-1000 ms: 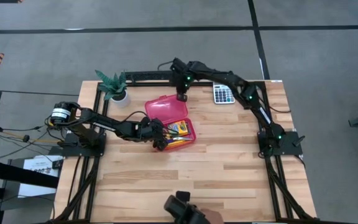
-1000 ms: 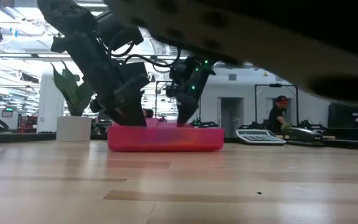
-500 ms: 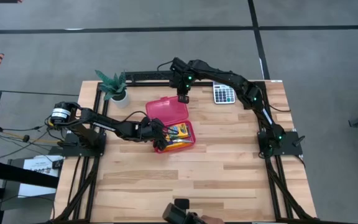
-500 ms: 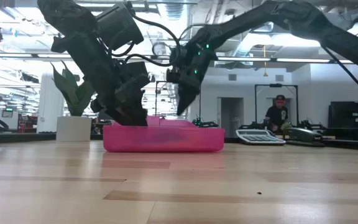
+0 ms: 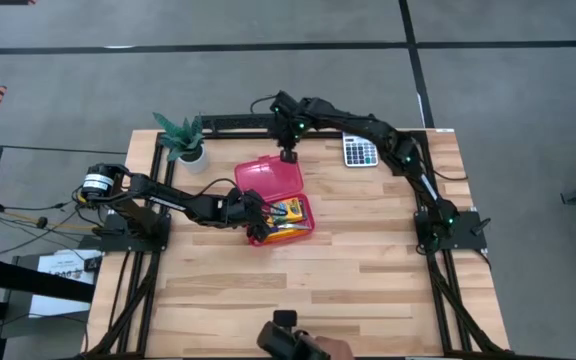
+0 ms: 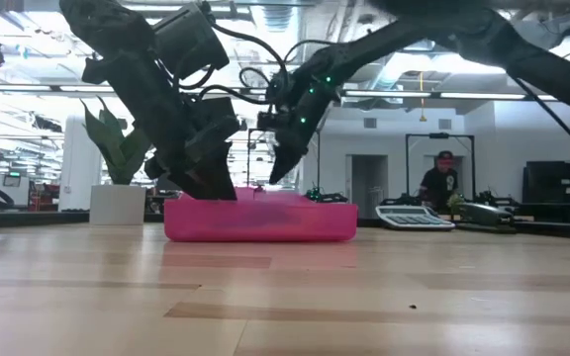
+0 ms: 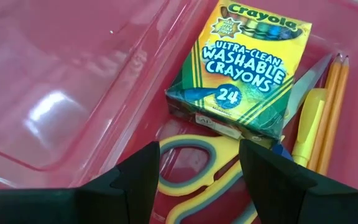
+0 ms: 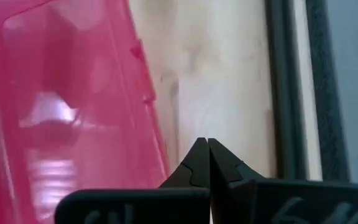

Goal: Pack school essentials
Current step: Close the lid of the supply box

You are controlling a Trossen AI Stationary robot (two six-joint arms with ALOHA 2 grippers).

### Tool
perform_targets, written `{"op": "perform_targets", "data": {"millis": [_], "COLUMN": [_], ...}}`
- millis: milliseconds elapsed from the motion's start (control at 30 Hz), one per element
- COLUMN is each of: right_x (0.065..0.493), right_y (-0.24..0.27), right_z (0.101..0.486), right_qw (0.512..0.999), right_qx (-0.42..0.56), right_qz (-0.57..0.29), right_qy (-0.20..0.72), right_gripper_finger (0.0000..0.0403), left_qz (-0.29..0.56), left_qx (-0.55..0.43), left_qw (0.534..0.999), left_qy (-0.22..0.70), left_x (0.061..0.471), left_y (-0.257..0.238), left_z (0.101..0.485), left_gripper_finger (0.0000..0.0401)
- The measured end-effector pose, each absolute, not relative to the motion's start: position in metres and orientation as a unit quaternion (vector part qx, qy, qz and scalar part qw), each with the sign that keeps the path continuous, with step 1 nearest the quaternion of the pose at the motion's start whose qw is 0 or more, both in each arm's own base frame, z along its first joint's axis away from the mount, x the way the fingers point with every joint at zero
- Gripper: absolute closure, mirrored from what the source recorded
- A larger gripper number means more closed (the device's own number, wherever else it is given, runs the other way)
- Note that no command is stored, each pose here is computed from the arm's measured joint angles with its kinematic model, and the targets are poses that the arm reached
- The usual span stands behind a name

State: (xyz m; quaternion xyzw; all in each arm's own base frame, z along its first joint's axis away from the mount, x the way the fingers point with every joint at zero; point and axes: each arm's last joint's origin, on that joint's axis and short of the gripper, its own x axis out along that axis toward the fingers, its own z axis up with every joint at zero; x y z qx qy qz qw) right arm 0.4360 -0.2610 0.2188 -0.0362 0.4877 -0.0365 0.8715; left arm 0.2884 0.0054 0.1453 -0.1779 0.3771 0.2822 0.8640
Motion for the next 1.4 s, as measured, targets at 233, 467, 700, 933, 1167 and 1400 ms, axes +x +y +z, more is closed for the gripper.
{"op": "perform_targets", "data": {"millis": [233, 467, 700, 933, 1167, 1400], "right_x": [0.437, 0.437, 0.442, 0.445, 0.441, 0.437], "right_y": [-0.261, -0.251, -0.232, -0.213, -0.198, -0.178], "right_z": [0.192, 0.194, 0.191, 0.210, 0.246, 0.269], "right_qw": [0.855, 0.850, 0.837, 0.841, 0.858, 0.863], "right_qx": [-0.017, -0.003, 0.006, -0.005, -0.019, -0.011], "right_qz": [-0.004, 0.024, 0.053, 0.063, 0.065, 0.073], "right_qy": [0.519, 0.526, 0.545, 0.538, 0.509, 0.499], "right_gripper_finger": [0.0401, 0.0401, 0.0401, 0.0401, 0.0401, 0.0401], "left_qz": [0.283, 0.284, 0.281, 0.278, 0.280, 0.282], "left_qx": [-0.180, -0.180, -0.180, -0.184, -0.185, -0.186], "left_qw": [0.863, 0.863, 0.863, 0.863, 0.863, 0.866], "left_qy": [0.378, 0.377, 0.379, 0.379, 0.378, 0.368], "left_x": [0.288, 0.288, 0.288, 0.288, 0.290, 0.291], "left_y": [0.005, 0.005, 0.005, 0.005, 0.005, 0.006], "left_z": [0.145, 0.145, 0.145, 0.145, 0.143, 0.144], "left_gripper_finger": [0.0193, 0.0193, 0.0193, 0.0193, 0.0193, 0.0193]}}
